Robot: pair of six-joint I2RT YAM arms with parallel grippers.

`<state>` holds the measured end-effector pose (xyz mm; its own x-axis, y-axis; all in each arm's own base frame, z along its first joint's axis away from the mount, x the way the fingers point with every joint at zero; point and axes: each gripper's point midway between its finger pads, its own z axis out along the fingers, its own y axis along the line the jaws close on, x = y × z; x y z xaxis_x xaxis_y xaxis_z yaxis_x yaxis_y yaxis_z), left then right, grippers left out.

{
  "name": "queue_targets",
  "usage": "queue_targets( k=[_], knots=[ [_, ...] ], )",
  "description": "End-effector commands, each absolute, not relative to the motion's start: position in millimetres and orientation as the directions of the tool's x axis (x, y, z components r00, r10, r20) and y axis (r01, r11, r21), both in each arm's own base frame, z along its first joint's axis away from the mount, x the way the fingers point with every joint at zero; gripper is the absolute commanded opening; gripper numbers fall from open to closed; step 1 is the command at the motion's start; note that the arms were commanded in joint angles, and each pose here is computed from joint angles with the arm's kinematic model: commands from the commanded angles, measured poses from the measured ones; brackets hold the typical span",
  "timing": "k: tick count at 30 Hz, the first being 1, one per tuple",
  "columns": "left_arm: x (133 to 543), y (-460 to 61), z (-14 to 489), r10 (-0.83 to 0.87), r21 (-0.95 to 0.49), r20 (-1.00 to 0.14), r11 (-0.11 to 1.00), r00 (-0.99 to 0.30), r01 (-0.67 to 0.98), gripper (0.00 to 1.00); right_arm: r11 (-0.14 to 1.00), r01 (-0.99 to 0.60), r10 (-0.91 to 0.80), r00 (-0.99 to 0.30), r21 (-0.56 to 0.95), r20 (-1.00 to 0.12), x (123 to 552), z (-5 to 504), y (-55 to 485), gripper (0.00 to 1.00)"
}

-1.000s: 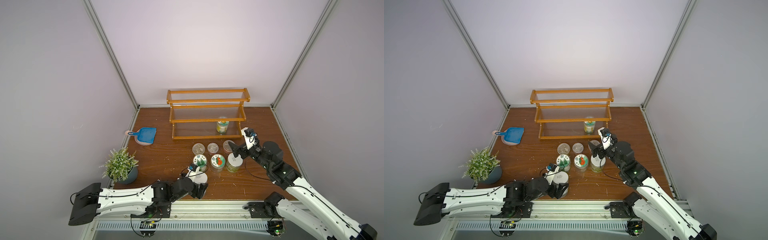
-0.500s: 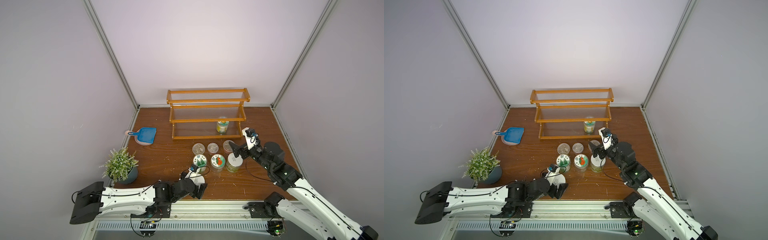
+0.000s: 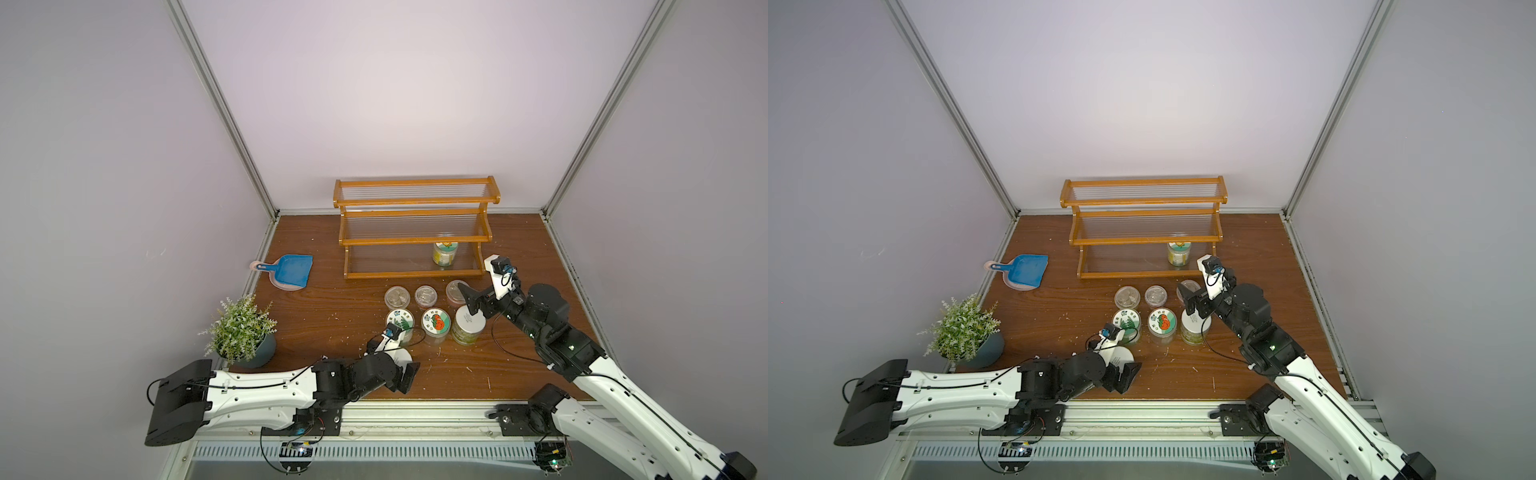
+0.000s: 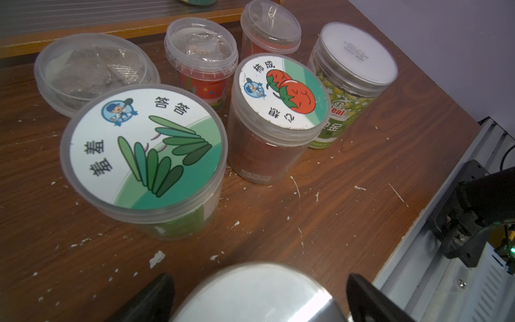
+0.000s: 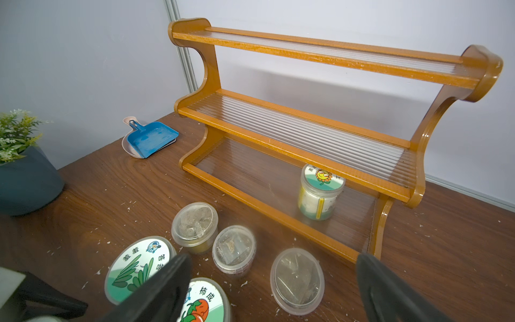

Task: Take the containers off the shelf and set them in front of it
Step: 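Place the container at the center of the board, then pick up a container from the shelf.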

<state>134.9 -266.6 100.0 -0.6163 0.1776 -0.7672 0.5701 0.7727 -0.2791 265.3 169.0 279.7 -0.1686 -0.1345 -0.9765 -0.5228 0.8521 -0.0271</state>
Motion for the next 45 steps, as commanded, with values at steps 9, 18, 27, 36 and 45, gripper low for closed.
queue_targets(
  k=[9, 18, 27, 36, 45],
  knots=[
    [144, -263, 123, 0.171, -0.230, -0.791, 0.807, -0.588, 0.544, 1.00, 0.857, -0.514, -0.112, -0.118, -0.036, -0.987, 266, 299, 167, 0.99],
    [153, -253, 165, 0.156, -0.215, -0.818, 0.809, -0.553, 0.547, 1.00, 0.878, -0.473, -0.053, -0.252, 0.075, -0.966, 287, 255, 177, 0.99],
    [187, -261, 181, 0.142, -0.214, -0.847, 0.792, -0.512, 0.572, 1.00, 0.948, -0.297, 0.018, -0.320, 0.118, -0.947, 337, 197, 164, 0.99],
    [206, -250, 193, 0.117, -0.225, -0.860, 0.787, -0.497, 0.575, 1.00, 0.958, -0.281, -0.020, -0.239, 0.050, -0.971, 386, 183, 178, 0.99],
    [204, -248, 194, 0.107, -0.244, -0.857, 0.778, -0.505, 0.579, 1.00, 0.958, -0.285, -0.027, -0.223, 0.039, -0.974, 434, 171, 194, 0.99]
  ],
)
